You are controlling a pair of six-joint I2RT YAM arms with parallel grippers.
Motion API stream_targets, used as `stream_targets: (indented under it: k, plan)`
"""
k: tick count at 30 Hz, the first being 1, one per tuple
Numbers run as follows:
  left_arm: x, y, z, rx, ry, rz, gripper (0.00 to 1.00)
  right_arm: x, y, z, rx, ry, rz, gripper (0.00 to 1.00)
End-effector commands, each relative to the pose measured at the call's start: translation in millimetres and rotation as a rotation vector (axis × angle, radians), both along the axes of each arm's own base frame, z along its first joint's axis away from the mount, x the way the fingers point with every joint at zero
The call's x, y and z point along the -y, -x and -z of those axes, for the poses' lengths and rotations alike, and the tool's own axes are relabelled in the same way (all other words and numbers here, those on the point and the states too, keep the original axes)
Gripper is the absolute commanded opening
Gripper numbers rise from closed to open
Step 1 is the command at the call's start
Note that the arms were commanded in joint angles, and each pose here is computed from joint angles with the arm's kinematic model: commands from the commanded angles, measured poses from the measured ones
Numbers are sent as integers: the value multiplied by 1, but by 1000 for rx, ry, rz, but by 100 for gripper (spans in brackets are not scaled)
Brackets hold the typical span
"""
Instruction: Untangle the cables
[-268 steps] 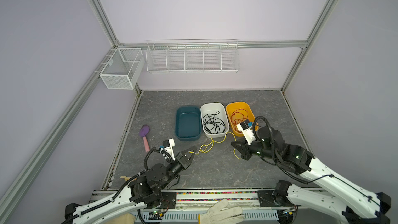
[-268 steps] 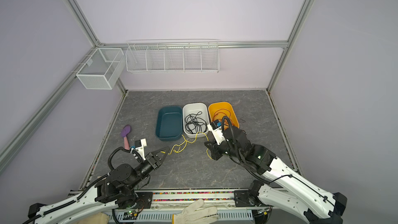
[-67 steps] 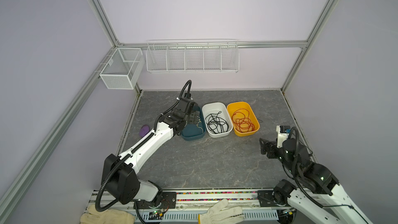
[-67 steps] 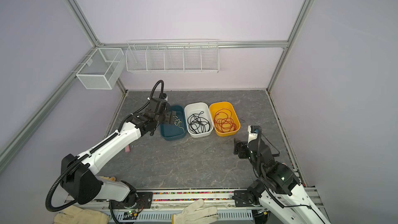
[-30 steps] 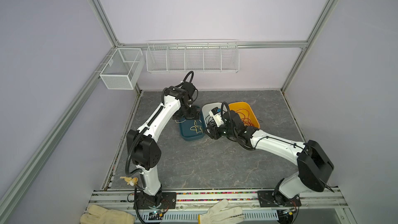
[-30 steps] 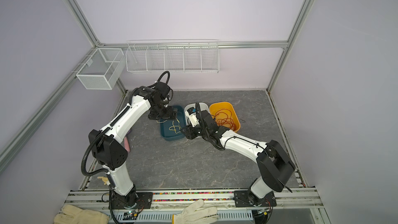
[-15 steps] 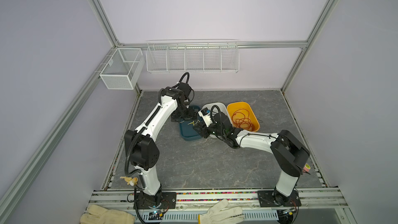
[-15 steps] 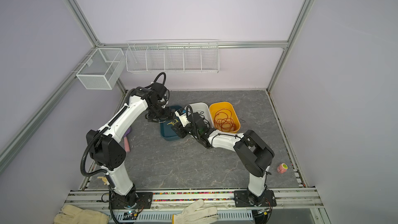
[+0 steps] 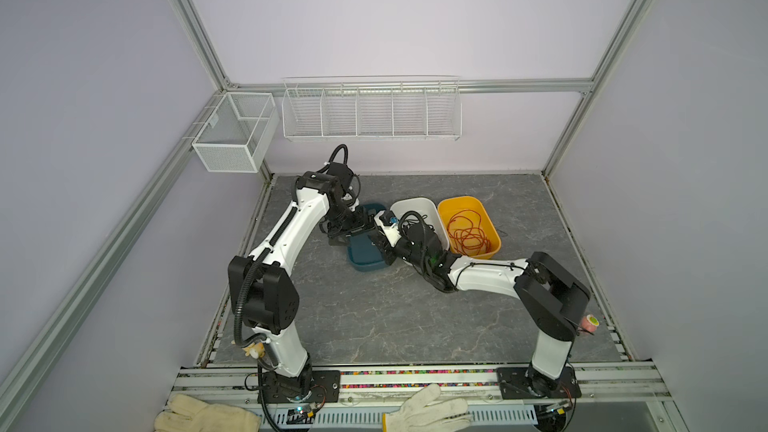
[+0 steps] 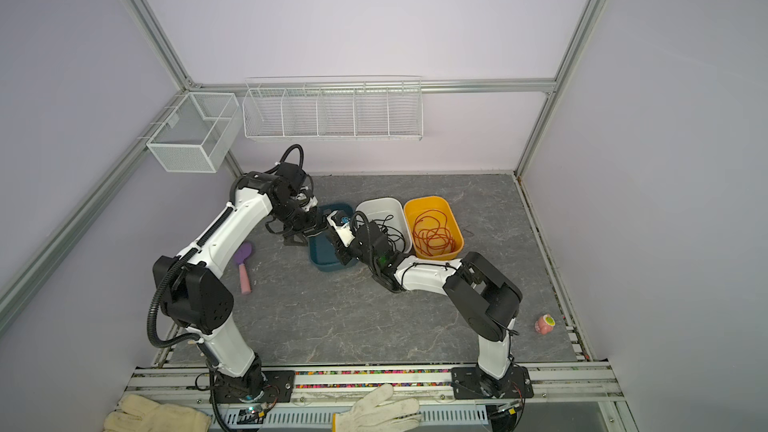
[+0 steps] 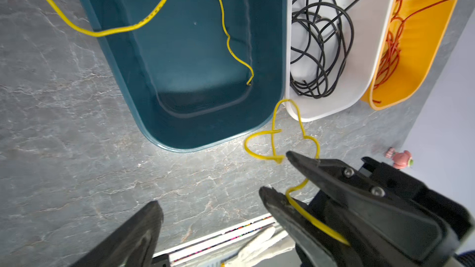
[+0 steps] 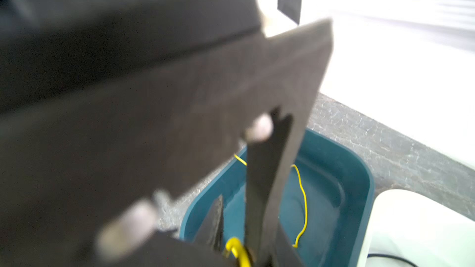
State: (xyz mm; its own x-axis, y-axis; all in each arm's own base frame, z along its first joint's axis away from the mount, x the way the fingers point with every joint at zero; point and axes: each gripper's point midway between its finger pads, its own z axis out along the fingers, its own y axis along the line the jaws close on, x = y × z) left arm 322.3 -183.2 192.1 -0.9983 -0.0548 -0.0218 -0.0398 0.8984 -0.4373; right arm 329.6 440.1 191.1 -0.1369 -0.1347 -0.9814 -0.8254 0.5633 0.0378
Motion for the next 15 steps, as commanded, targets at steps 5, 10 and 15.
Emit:
stream_targets:
  k: [5, 10, 15]
  plan:
    - [26, -12, -33, 11, 289, -82, 99, -28, 33, 8, 43, 52, -136, 7]
    - [43, -14, -58, 19, 458, -109, 99, -38, 41, 25, 95, 204, -149, 7]
    - [44, -10, -72, 38, 479, -99, 99, -32, 33, 37, 72, 237, -122, 13]
